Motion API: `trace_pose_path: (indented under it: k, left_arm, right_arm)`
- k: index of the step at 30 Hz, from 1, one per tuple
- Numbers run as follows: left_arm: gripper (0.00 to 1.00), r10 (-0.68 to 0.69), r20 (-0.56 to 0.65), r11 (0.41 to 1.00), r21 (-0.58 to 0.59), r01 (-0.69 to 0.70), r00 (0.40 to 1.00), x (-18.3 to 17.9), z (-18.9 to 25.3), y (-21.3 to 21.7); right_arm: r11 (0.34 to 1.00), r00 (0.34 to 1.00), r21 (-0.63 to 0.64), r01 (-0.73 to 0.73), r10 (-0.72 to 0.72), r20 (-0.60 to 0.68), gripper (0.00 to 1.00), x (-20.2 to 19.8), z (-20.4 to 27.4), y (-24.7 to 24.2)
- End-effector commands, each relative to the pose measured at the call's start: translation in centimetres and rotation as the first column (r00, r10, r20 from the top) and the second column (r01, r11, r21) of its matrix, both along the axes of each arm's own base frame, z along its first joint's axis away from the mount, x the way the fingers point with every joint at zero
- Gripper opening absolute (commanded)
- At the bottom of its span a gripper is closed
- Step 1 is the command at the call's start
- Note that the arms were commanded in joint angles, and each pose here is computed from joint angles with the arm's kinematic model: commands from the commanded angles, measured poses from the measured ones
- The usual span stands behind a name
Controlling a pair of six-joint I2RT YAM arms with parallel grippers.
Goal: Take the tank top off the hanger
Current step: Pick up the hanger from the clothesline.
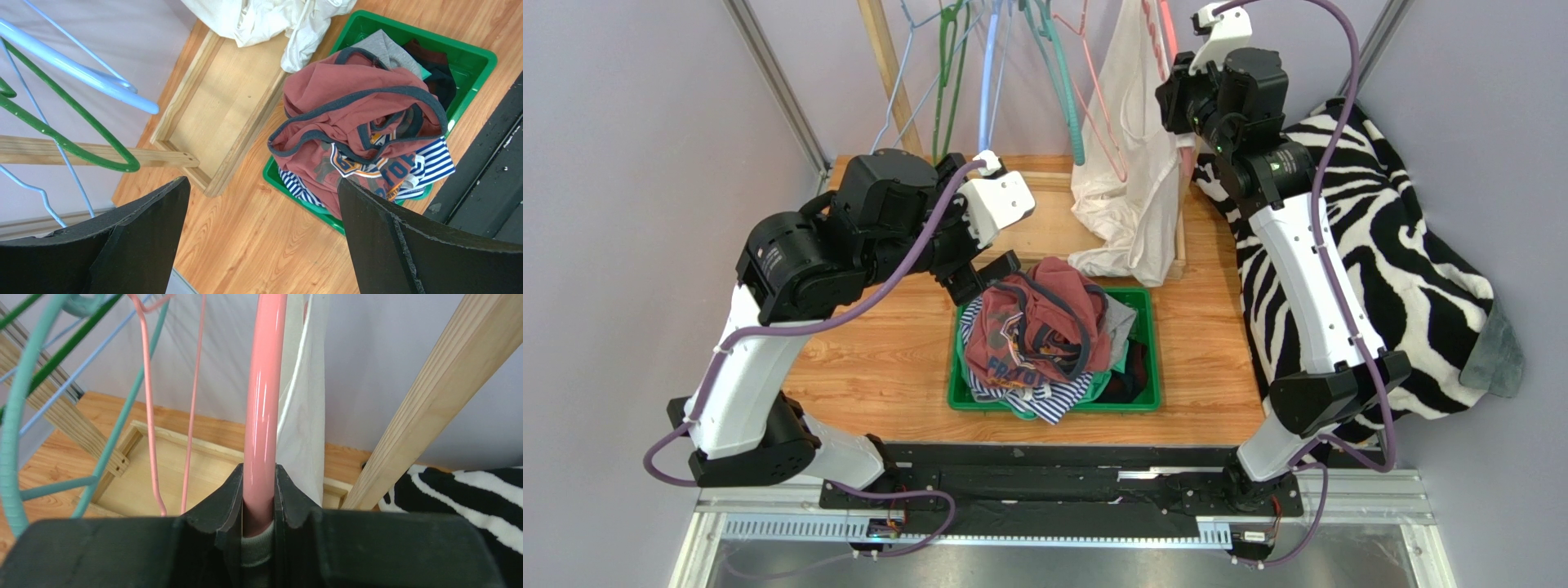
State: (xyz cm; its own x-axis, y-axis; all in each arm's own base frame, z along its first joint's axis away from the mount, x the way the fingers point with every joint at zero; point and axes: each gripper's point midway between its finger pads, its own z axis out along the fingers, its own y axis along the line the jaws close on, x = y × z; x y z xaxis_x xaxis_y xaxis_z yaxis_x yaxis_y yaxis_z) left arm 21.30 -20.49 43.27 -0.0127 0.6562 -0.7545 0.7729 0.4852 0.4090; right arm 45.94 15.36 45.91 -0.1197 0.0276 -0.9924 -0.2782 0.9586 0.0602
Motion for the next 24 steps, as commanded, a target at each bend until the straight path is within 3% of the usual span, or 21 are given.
trace_pose_path:
  k: [1,10,17,24]
  left_arm:
    - [0.99,0.017,-0.006,1.000,0.017,-0.017,1.000,-1.2,0.2,2.0]
    - [0.99,0.020,0.000,1.000,0.020,-0.020,1.000,-1.4,0.1,2.5]
    - [0.99,0.011,0.005,1.000,0.003,-0.011,1.000,-1.8,0.5,2.7]
    - [0.99,0.006,0.010,1.000,0.000,-0.006,1.000,-1.9,0.6,2.7]
  right_arm:
    - [0.992,0.940,0.115,-0.049,0.007,0.340,0.00,-3.2,12.2,-0.6]
    - [0.984,0.969,0.095,-0.152,0.129,0.212,0.00,-4.9,6.7,1.1]
    - [0.986,0.985,0.051,-0.161,0.157,0.066,0.00,-10.5,1.7,-0.6]
    - [0.997,0.991,0.035,-0.071,0.066,0.117,0.00,-18.8,3.4,-5.3]
